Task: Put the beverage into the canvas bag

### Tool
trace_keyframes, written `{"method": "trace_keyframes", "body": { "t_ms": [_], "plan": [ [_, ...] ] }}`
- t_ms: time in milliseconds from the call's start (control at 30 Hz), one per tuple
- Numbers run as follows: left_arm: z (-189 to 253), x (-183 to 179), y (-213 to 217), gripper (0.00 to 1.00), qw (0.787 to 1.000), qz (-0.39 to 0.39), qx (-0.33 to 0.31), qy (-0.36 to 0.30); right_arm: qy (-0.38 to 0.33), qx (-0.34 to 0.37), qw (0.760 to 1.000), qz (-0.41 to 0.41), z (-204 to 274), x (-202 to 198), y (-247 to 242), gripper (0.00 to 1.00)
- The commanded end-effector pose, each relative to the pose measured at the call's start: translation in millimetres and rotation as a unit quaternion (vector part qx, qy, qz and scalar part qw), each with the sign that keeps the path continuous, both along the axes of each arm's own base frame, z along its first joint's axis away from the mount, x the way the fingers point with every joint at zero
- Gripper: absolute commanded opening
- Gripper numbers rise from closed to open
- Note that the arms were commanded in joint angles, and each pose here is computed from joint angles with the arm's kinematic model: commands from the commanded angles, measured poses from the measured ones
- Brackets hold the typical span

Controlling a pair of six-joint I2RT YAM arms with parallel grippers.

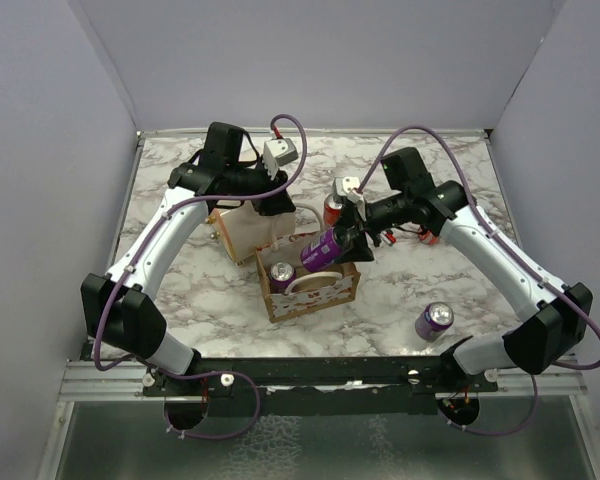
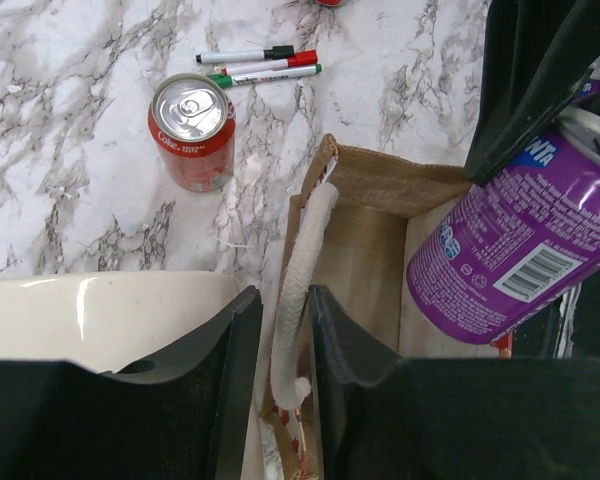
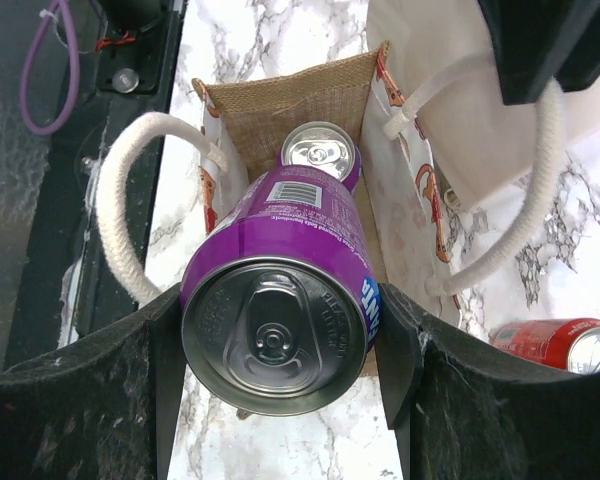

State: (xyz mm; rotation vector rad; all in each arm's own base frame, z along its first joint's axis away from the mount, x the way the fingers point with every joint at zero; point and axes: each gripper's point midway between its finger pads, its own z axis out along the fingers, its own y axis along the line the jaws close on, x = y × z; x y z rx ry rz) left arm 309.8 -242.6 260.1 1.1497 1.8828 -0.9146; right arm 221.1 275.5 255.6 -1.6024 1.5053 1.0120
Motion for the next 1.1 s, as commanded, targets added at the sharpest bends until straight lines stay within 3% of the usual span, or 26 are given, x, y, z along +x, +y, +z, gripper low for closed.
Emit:
{"method": "trace_keyframes", "body": {
  "t_ms": [0, 333, 767, 1067],
  "plan": [
    [11.0, -2.9, -7.3, 0.24, 1.000, -0.007, -0.030, -0.004, -0.052, 0.007, 0.999, -0.006, 7.4, 18.1, 15.6, 0.17],
    [7.3, -6.6, -7.3, 0.00, 0.999, 0.002, -0.040, 0.003, -0.081, -0.094, 0.992, -0.011, -36.6, 24.8, 25.6, 0.17],
    [2.8, 0.4, -7.6, 0.00, 0.999, 0.027, -0.041, 0.018, -0.096, -0.163, 0.981, -0.049, -75.6, 32.8, 42.5, 0.13],
    [-4.9, 5.2, -5.8, 0.00, 0.999, 0.034, -0.031, 0.013, -0.085, -0.174, 0.979, -0.068, -89.3, 42.8, 52.2, 0.14]
  ]
}}
